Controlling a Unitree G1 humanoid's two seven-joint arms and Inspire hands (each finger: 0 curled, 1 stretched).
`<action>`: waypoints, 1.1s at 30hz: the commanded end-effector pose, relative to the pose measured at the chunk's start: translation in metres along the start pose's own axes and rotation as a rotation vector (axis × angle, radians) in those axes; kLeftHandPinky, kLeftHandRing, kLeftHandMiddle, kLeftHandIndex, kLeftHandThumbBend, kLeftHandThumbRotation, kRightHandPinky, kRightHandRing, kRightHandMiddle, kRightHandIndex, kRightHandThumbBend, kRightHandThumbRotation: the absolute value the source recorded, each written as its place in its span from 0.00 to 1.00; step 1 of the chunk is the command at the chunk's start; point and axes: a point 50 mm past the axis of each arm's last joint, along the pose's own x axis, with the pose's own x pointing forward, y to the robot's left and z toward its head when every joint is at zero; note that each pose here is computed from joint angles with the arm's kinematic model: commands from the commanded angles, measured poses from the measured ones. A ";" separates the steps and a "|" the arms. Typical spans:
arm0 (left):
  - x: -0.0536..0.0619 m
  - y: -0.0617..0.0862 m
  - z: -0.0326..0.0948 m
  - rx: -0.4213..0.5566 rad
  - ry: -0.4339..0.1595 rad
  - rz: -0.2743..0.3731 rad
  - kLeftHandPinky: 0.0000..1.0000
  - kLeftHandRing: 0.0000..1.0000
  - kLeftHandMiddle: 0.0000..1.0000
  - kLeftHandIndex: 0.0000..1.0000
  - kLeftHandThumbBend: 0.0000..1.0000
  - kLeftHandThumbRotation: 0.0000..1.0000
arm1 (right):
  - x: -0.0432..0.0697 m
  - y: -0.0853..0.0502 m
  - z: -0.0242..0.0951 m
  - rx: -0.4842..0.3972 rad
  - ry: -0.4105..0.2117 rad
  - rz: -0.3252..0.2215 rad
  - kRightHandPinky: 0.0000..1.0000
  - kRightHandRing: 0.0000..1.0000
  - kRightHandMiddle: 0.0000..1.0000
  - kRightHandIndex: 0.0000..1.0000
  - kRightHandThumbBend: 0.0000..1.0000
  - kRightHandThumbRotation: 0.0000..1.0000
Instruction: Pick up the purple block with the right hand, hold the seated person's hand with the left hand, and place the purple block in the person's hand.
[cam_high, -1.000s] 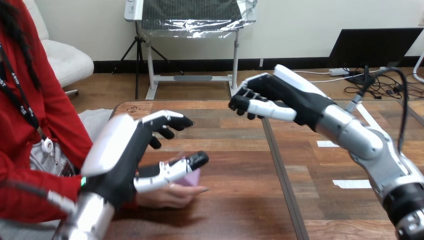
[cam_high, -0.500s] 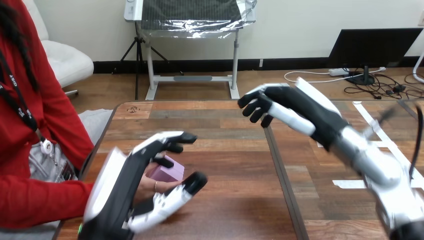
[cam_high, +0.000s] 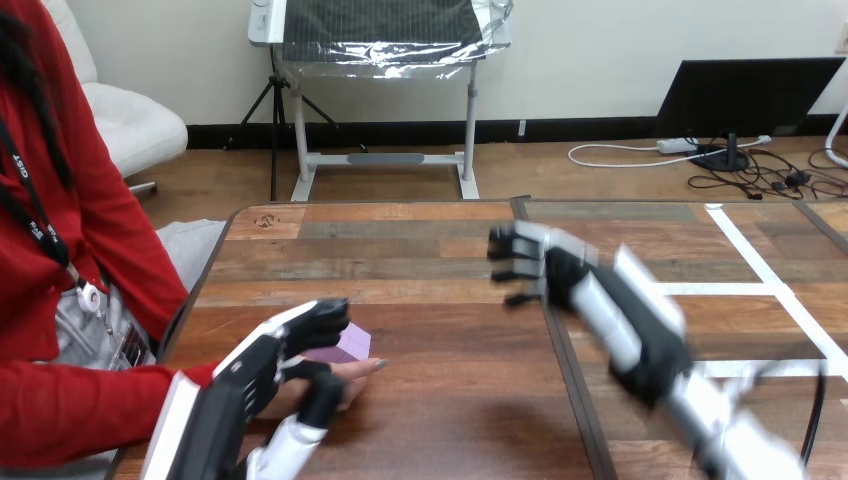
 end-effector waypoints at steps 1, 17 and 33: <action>0.004 0.006 0.015 -0.012 -0.103 0.031 0.68 0.77 0.78 0.78 0.51 0.90 | -0.001 0.014 0.013 0.075 -0.101 -0.017 0.88 0.91 0.93 0.93 0.81 1.00; -0.005 0.015 0.011 -0.047 -0.052 0.088 0.71 0.78 0.79 0.80 0.49 0.87 | -0.033 0.047 0.006 0.280 -0.101 -0.147 0.94 0.95 0.95 0.95 0.82 1.00; -0.004 0.018 0.008 -0.023 -0.061 0.089 0.72 0.76 0.77 0.78 0.41 0.75 | -0.041 0.047 0.014 0.337 -0.113 -0.203 1.00 0.94 0.94 0.94 0.79 1.00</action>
